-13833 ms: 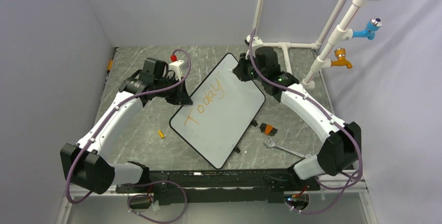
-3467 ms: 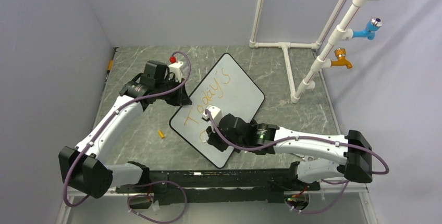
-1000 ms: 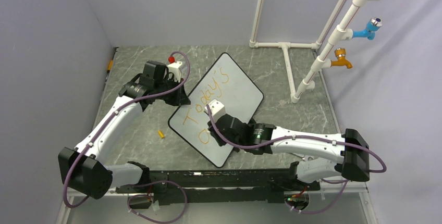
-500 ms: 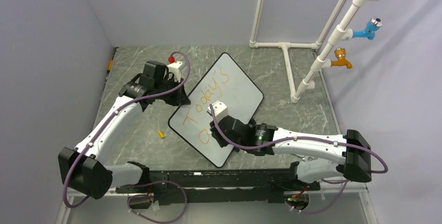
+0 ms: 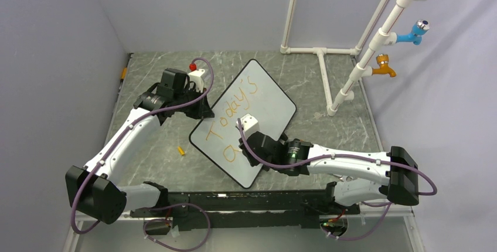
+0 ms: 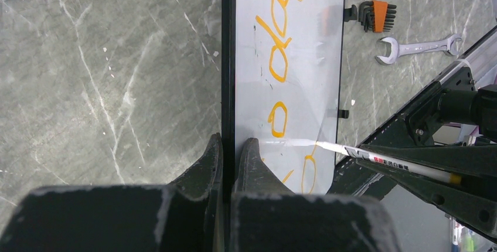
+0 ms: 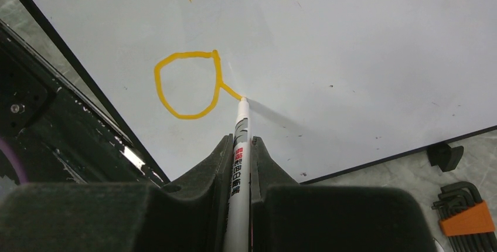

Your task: Write a sentence on the whiteboard

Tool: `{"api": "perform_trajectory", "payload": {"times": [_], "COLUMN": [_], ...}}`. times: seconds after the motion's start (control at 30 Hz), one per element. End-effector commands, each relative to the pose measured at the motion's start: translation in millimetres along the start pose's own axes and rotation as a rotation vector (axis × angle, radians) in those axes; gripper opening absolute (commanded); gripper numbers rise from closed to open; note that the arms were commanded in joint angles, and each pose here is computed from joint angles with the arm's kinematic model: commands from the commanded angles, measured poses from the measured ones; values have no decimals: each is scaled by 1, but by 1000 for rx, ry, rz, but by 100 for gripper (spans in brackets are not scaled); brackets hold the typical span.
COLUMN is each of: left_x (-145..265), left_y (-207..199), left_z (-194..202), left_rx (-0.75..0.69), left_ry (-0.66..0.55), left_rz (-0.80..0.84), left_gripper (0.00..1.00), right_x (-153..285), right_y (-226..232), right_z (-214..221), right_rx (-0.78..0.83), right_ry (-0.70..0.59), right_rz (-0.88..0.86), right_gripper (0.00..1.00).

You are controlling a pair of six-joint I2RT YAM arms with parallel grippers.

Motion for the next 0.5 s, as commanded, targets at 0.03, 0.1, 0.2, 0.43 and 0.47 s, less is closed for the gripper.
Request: {"api": "perform_trajectory", "payload": {"times": [0.03,0.1,0.2,0.43,0.47], "left_x": [4,3,3,5,5], "left_y": [20,21,21,20,20], "left_z": [1,1,2,1,1], "left_rx": [-91,-90,-90,-92,-92], "left_ry": [-9,-8,-7,-13,-14], "left_rz": [-178,-179,-182,-181,-181], "left_gripper": [0,0,0,0,0], "right_x": [3,6,13,27,28], "right_y": [-5,-3,0,-4,-8], "right_z": [-2,-12,-27,-58,-63], "right_rx": [14,18,21,-18,-27], "right_ry": [9,-13,-46,-150,-164], "right_rz": [41,33,13,-10,-14], "right_gripper": [0,0,0,0,0]}}
Point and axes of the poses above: each gripper's point midway between its finger pads, its own x axis back along the fingers, its own y axis along the line the jaws close on, z = x × y, the point moved 8 cm from there along x, back along the fingers, and after that the axes turned 1 degree about -x, right-handed, at the moved point
